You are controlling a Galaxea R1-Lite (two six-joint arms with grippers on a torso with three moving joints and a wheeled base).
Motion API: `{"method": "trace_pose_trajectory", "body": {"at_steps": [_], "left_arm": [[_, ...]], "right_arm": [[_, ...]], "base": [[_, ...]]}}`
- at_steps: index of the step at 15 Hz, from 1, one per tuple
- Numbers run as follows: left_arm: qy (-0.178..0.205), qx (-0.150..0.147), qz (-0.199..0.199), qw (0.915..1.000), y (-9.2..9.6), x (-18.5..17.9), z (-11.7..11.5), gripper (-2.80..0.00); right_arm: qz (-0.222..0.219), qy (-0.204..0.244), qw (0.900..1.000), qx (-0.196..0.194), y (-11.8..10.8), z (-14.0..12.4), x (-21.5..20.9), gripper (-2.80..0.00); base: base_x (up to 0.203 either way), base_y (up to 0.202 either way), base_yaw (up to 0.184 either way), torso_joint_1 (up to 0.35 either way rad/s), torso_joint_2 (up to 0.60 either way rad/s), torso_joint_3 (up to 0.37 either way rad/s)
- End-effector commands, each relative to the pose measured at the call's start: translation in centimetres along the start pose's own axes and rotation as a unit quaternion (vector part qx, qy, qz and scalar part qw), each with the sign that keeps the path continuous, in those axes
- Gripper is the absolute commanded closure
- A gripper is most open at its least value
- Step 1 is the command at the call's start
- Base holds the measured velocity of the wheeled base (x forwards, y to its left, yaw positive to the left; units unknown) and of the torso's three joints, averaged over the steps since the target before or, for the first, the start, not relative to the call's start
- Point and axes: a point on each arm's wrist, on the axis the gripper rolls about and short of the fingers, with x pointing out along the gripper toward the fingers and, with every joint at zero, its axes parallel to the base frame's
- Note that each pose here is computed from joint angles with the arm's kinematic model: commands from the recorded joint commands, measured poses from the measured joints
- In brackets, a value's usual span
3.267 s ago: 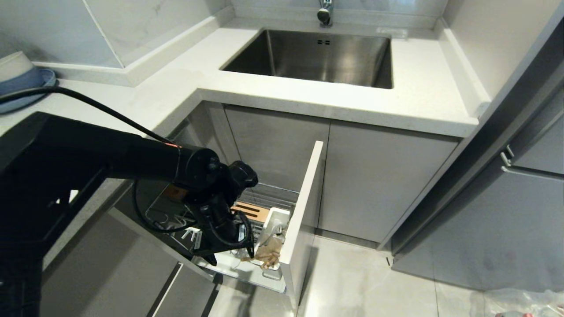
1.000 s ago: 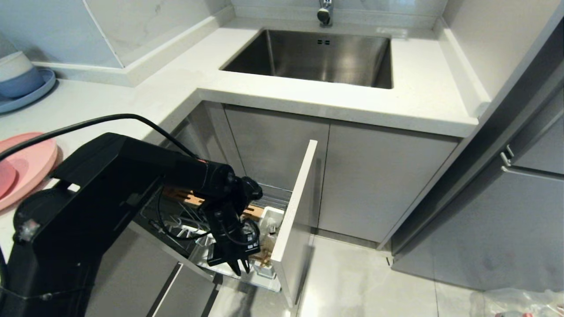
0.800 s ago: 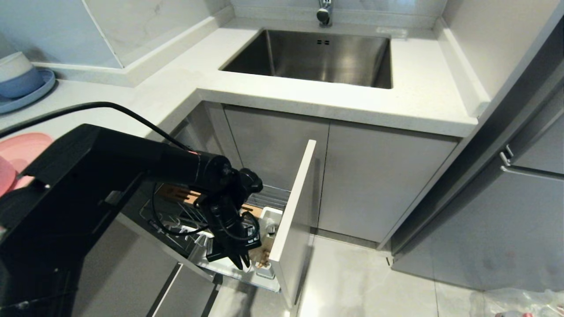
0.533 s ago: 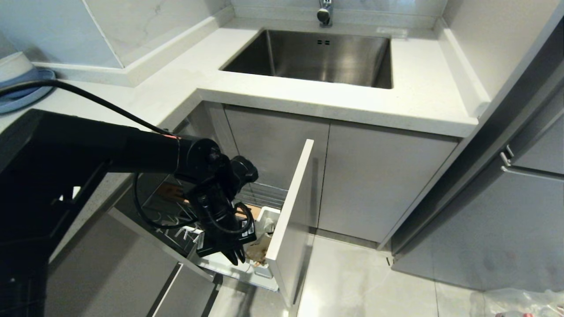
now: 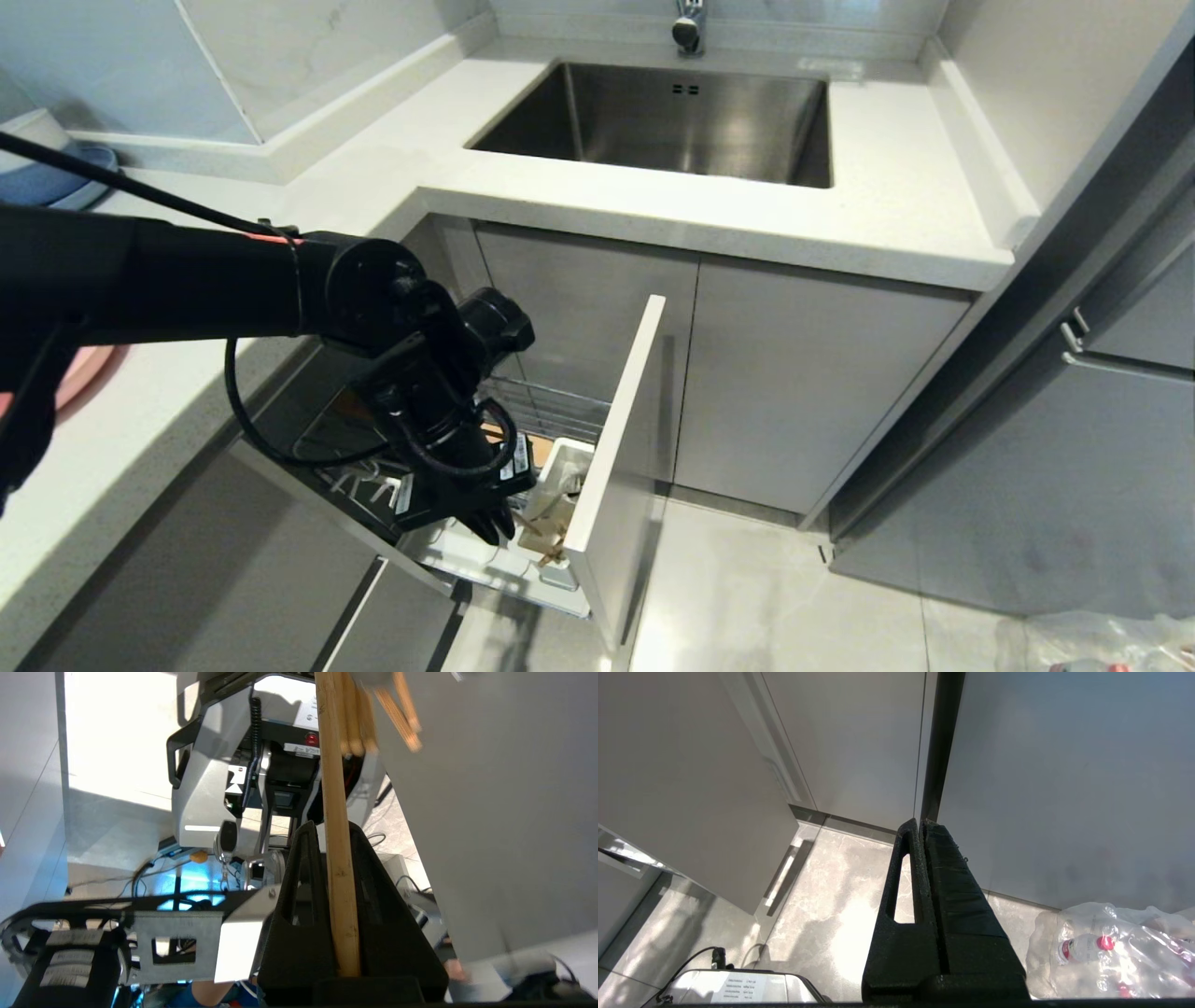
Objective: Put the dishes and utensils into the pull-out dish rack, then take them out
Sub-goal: Take the chopsticks out of the cupboard
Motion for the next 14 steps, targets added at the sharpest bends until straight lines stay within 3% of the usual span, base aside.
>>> {"method": "trace_pose_trajectory", "body": {"at_steps": [1, 11, 14], "left_arm": [[-0.016, 0.001, -0.015, 0.9998, 0.2, -2.0, -0.8, 0.0], [-0.079, 0.012, -0.061, 0.9949, 1.8, -9.9, -4.8, 0.0], [-0.139, 0.017, -0.095, 0.9856, 3.3, -14.1, -7.2, 0.0]], "right_arm": [[0.001, 0.0, 1.0, -0.001, 0.0, 0.0, 0.0, 0.0], [0.001, 0.0, 1.0, 0.0, 0.0, 0.0, 0.0, 0.0], [0.001, 0.0, 1.0, -0.001, 0.0, 0.0, 0.0, 0.0]], "base": [[0.0, 0.0, 0.0, 0.0, 0.0, 0.0], [0.0, 0.0, 0.0, 0.0, 0.0, 0.0], [0.0, 0.0, 0.0, 0.0, 0.0, 0.0]]}}
